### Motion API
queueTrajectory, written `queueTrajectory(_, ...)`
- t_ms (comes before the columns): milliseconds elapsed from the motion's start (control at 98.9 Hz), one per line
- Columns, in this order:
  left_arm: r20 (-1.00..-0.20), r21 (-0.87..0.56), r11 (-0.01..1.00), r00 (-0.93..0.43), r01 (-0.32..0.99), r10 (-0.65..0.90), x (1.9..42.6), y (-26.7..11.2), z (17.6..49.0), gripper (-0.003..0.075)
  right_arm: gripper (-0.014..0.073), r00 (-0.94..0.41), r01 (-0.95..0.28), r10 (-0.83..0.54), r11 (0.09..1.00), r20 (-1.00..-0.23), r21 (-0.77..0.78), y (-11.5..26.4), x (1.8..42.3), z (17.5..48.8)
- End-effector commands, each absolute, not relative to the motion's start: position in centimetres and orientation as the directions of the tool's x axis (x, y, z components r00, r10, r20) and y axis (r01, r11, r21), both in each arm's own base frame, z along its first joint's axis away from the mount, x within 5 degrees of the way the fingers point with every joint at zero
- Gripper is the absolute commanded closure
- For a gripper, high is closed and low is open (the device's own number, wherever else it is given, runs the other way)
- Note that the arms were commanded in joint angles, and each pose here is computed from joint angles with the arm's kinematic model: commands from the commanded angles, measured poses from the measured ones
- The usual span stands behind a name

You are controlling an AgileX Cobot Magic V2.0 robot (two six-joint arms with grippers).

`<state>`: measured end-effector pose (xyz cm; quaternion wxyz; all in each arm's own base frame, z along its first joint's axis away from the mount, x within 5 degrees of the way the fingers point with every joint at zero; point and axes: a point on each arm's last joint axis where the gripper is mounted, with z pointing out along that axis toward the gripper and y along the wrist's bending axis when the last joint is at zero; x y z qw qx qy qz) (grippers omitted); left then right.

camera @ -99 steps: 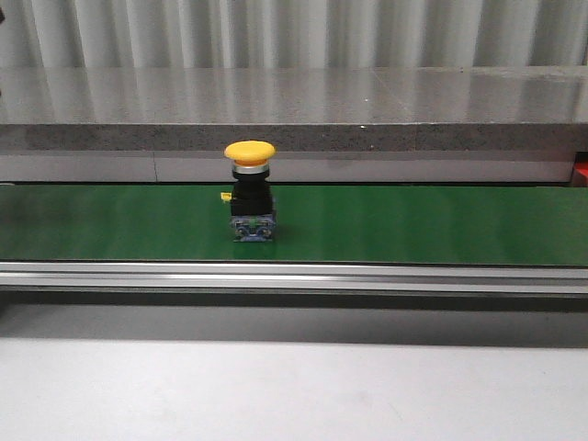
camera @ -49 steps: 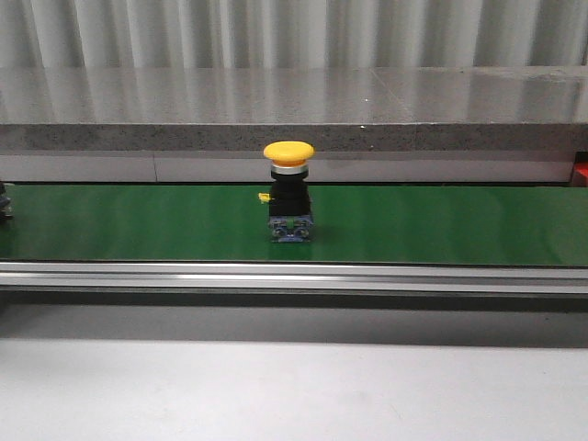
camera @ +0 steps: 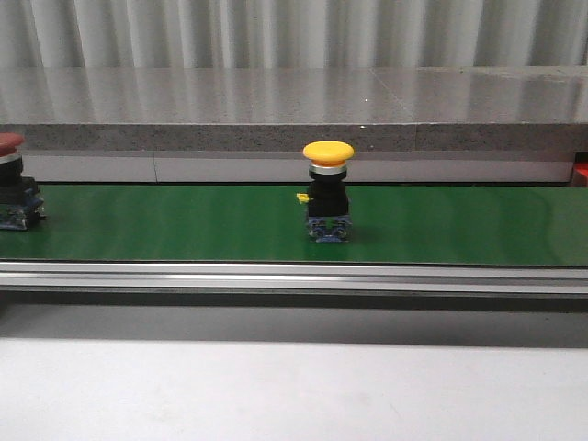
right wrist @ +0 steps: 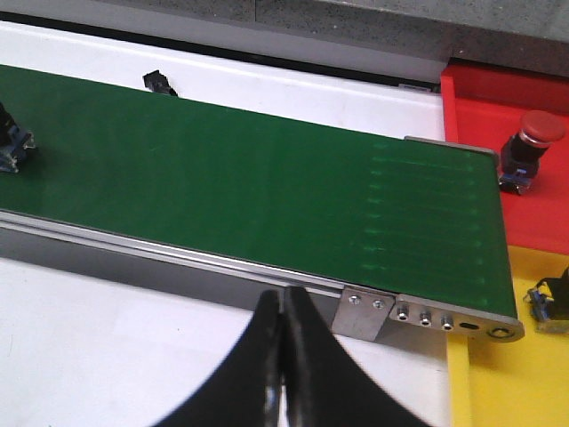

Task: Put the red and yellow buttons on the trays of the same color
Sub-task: 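Lower the red button onto the belt and release it, then lower the right gripper toward the yellow button at the belt end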

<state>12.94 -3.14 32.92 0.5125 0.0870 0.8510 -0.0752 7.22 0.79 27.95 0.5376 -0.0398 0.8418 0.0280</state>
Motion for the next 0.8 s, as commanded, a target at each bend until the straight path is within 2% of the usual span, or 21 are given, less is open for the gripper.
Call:
queueTrajectory(0, -0.940, -0.062, 0.970, -0.341, 0.234, 0.022, 11.8, -3.0, 33.9, 0.0726, 0.0662, -0.356, -0.096, -0.034, 0.995, -0.934, 0.001, 0.8, 7.4, 29.2)
queueTrajectory(253, -0.955, -0.064, 0.969, -0.295, 0.238, 0.010, 9.5, -2.5, 33.1, 0.0726, 0.0657, -0.386, -0.131, -0.057, 0.991, -0.921, -0.007, 1.0, 7.9, 30.2)
queueTrajectory(344, -0.956, -0.064, 0.969, -0.293, 0.238, 0.009, 9.5, -2.5, 33.1, 0.0726, 0.0608, -0.423, -0.162, -0.073, 0.987, -0.903, -0.004, 1.4, 8.7, 31.6)
queueTrajectory(394, -0.956, -0.064, 0.969, -0.293, 0.238, 0.009, 9.5, -2.5, 33.1, 0.0726, 0.0552, -0.453, -0.177, -0.083, 0.984, -0.887, -0.002, 1.6, 9.4, 32.3)
queueTrajectory(465, -0.956, -0.064, 0.969, -0.293, 0.238, 0.009, 9.5, -2.5, 33.1, 0.0726, 0.0430, -0.494, -0.196, -0.097, 0.981, -0.864, 0.002, 1.9, 10.7, 33.4)
queueTrajectory(586, -0.956, -0.064, 0.969, -0.293, 0.238, 0.009, 9.5, -2.5, 33.1, 0.0725, 0.0143, -0.545, -0.238, -0.125, 0.971, -0.829, 0.010, 2.7, 13.2, 35.2)
queueTrajectory(657, -0.956, -0.064, 0.969, -0.293, 0.238, 0.009, 9.5, -2.5, 33.1, 0.0726, 0.0016, -0.563, -0.261, -0.142, 0.965, -0.814, 0.012, 3.3, 14.6, 36.0)
queueTrajectory(728, -0.956, -0.064, 0.969, -0.293, 0.238, 0.009, 9.5, -2.5, 33.1, 0.0726, -0.0053, -0.591, -0.284, -0.162, 0.959, -0.790, 0.016, 3.9, 16.1, 36.6)
queueTrajectory(788, -0.956, -0.064, 0.969, -0.293, 0.238, 0.009, 9.5, -2.5, 33.1, 0.0726, -0.0061, -0.618, -0.306, -0.182, 0.952, -0.765, 0.021, 4.6, 17.3, 36.8)
